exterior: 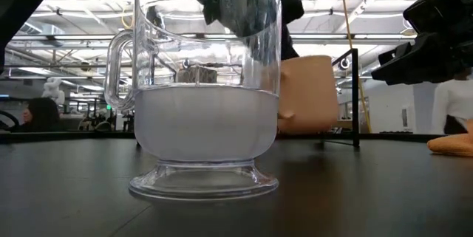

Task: Stack small to large cups/mugs on shelf
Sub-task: Put the orange mug on the shelf

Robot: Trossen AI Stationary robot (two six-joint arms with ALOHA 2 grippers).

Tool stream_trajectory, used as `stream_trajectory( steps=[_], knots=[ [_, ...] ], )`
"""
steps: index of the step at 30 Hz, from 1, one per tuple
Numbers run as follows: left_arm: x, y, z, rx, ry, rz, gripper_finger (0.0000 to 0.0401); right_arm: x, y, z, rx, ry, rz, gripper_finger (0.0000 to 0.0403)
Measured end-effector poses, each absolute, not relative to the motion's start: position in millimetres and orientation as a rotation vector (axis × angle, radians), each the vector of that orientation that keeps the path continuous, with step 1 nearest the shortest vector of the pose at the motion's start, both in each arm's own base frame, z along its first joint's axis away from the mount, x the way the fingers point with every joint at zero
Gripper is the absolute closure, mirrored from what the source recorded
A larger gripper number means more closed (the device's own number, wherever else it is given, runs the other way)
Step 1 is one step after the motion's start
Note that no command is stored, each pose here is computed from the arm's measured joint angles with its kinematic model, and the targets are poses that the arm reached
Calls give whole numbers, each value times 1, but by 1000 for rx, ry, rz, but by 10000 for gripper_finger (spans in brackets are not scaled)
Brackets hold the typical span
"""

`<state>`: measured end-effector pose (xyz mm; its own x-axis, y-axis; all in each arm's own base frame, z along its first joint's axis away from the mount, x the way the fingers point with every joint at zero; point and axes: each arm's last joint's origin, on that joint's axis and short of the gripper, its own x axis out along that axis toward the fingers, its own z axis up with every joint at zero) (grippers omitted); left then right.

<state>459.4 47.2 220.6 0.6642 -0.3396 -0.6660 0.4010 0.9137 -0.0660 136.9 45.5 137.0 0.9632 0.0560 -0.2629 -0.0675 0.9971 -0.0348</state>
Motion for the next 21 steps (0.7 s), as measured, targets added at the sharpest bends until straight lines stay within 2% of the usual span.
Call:
stream_trajectory(
  steps=[14,21],
  knots=[
    [421,84,287,-6,718,-173,399,137,45,136,-31,273,60,403],
    [398,123,296,-63,756,-93,399,137,46,138,-26,259,61,403]
  ],
)
